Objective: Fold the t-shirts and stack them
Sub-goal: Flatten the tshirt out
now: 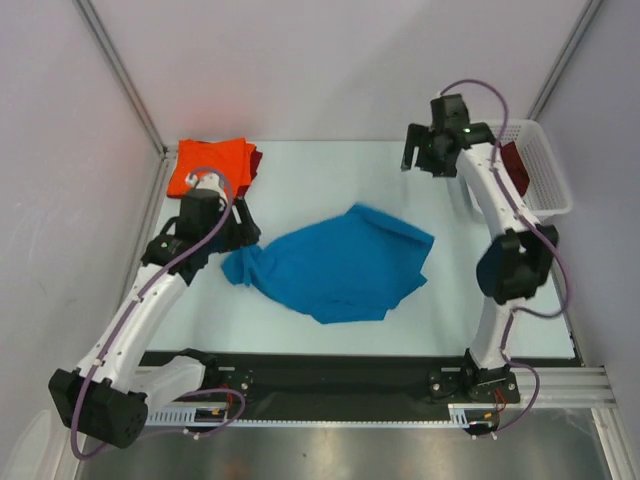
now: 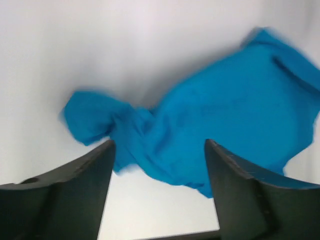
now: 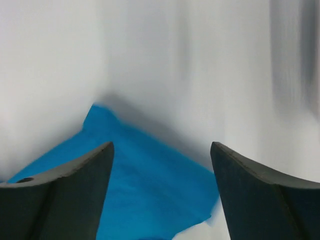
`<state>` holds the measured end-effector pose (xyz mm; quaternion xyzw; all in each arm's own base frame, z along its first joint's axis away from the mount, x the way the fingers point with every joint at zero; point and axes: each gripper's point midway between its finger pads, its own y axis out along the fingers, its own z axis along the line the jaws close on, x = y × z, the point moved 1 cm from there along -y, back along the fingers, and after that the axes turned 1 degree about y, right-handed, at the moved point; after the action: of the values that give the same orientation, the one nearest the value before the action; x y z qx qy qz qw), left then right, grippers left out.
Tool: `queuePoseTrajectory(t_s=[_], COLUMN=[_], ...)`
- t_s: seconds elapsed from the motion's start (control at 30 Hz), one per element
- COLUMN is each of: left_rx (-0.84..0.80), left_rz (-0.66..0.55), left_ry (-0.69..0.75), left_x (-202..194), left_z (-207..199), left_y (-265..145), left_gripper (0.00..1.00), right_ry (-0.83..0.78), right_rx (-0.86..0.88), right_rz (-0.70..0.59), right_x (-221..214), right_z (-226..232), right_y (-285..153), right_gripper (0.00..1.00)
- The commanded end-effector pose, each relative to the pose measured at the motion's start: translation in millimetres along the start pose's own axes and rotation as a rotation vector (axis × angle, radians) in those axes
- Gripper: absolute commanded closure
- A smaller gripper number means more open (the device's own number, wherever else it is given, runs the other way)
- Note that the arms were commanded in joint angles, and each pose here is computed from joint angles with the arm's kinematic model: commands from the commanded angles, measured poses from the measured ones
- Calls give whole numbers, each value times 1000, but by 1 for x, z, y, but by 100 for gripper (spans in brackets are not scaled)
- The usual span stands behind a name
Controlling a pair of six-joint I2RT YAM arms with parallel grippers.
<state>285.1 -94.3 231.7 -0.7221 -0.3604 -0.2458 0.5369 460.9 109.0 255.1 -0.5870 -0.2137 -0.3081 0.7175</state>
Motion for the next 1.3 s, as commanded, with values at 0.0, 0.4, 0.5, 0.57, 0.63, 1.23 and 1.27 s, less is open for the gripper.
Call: queuePoseTrajectory(t_s=[0.0, 0.4, 0.5, 0.57, 0.63, 1.23, 1.27], left_rx=[-1, 191, 185, 188, 186, 176, 175], left_rz=[34, 116, 135, 144, 149, 141, 126], left_ry=[-31, -152, -191, -214, -230, -257, -256], left_x=[-20, -53, -68, -74, -76, -78, -76], left_z=[4, 46, 53, 58, 59, 58, 58], left_y=[1, -35, -30, -27, -26, -43, -47], left_gripper=[19, 20, 22, 24, 24, 32, 32], right_ry=[-2, -333, -377, -349, -302, -144, -150], right_rx=[-38, 36, 180, 261, 298, 109, 100], right_rz=[88, 176, 225, 277, 378, 505, 485], right_x=[-11, -149, -203, -232, -272, -364, -368], right_z=[-4, 50, 73, 83, 82, 43, 41], right_y=[26, -68, -90, -101, -99, -43, -41], right_gripper=[13, 53, 61, 55, 37, 48, 47])
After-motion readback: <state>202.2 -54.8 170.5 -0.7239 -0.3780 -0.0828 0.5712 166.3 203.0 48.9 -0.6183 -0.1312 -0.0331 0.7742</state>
